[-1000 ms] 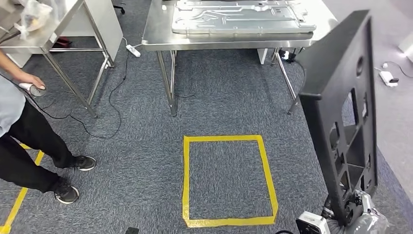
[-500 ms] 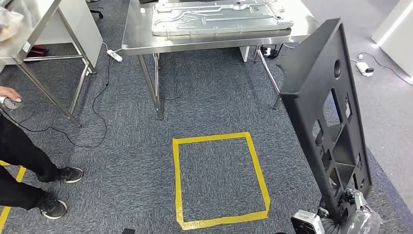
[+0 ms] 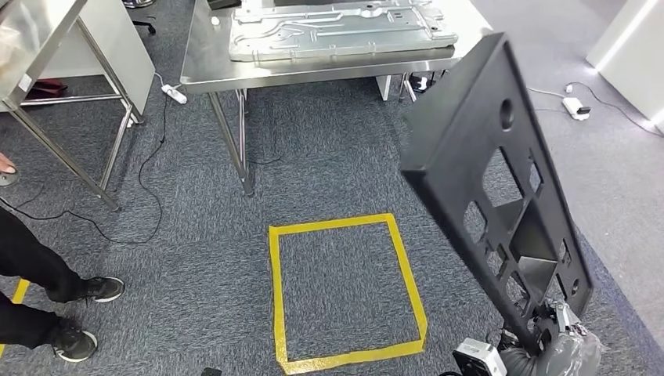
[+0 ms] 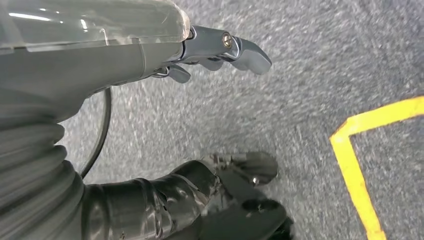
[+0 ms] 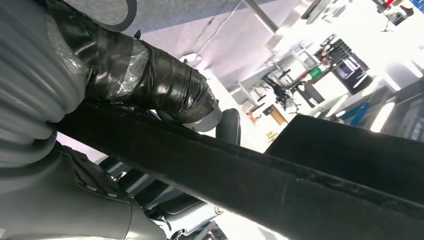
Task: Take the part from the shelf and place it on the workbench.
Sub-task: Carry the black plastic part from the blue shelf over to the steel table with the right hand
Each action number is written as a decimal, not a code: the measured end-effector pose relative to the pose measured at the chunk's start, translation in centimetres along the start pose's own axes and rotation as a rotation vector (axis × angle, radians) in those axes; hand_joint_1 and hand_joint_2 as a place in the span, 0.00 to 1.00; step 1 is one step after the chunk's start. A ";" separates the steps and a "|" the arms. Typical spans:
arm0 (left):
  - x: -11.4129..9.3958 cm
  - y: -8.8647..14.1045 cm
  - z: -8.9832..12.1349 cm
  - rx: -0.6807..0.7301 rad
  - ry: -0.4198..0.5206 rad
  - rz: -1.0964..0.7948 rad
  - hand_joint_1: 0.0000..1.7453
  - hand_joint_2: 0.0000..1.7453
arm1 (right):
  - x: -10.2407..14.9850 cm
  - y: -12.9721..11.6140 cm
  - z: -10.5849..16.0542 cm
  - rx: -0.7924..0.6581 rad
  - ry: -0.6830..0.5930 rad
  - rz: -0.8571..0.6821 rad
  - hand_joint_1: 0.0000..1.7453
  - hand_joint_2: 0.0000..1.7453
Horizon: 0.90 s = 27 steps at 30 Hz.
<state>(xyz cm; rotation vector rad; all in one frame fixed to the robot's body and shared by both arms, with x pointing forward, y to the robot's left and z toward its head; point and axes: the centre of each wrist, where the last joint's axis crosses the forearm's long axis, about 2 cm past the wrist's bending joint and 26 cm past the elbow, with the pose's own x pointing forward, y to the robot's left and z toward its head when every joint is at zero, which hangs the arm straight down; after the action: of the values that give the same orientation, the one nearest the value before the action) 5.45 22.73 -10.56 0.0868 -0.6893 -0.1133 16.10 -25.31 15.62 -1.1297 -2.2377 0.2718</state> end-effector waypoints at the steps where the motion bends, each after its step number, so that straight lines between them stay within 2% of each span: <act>1: 0.0 0.0 0.0 0.001 -0.001 -0.001 0.00 1.00 | 0.0 0.0 0.0 -0.002 -0.006 0.000 1.00 1.00; 27: 0.1 -0.1 0.0 0.033 0.020 -0.023 0.00 1.00 | 0.1 -0.1 0.0 -0.028 -0.007 0.018 1.00 1.00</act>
<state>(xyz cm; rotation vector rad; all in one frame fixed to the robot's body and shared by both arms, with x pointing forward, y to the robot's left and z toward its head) 5.47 22.58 -10.51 0.1273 -0.6703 -0.1232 16.06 -25.29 15.72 -1.1656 -2.2452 0.2527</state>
